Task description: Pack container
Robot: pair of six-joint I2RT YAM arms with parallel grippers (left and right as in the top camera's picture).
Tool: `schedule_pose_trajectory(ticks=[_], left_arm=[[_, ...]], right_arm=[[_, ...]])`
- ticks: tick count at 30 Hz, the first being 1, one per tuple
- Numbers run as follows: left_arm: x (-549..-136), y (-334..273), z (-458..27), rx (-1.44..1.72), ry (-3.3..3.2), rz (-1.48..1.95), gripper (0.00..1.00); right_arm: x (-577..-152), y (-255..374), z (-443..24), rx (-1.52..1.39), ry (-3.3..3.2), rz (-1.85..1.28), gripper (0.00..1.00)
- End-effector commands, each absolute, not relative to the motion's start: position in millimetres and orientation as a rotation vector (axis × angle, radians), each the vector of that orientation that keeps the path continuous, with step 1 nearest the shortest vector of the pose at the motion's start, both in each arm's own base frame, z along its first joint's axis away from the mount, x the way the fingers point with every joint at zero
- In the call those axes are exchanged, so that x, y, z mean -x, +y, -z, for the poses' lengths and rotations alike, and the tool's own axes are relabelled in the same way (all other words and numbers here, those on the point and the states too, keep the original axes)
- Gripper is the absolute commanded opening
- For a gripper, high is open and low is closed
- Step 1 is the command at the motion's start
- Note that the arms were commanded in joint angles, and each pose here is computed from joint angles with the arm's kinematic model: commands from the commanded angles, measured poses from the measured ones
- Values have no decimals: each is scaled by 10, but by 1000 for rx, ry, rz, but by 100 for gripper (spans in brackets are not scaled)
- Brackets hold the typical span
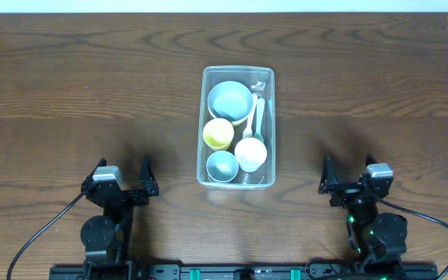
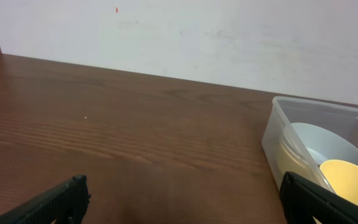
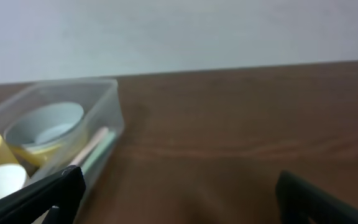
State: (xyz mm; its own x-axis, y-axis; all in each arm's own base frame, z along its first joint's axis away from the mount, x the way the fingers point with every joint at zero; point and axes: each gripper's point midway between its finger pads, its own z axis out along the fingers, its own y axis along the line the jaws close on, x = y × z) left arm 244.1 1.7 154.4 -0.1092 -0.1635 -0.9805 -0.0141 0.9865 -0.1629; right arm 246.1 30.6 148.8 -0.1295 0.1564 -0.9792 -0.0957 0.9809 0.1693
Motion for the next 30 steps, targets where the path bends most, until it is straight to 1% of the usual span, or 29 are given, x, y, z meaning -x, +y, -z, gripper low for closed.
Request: schedule_pose_trajectory(ticks=[1, 30], left_arm=[[-2442, 9, -1389, 135, 1714, 132, 98], [-2442, 8, -1389, 135, 1714, 132, 98]], right_arm=[[-2450, 255, -1558, -49, 1652, -195, 99], [-2455, 179, -1567, -75, 1646, -172, 99]])
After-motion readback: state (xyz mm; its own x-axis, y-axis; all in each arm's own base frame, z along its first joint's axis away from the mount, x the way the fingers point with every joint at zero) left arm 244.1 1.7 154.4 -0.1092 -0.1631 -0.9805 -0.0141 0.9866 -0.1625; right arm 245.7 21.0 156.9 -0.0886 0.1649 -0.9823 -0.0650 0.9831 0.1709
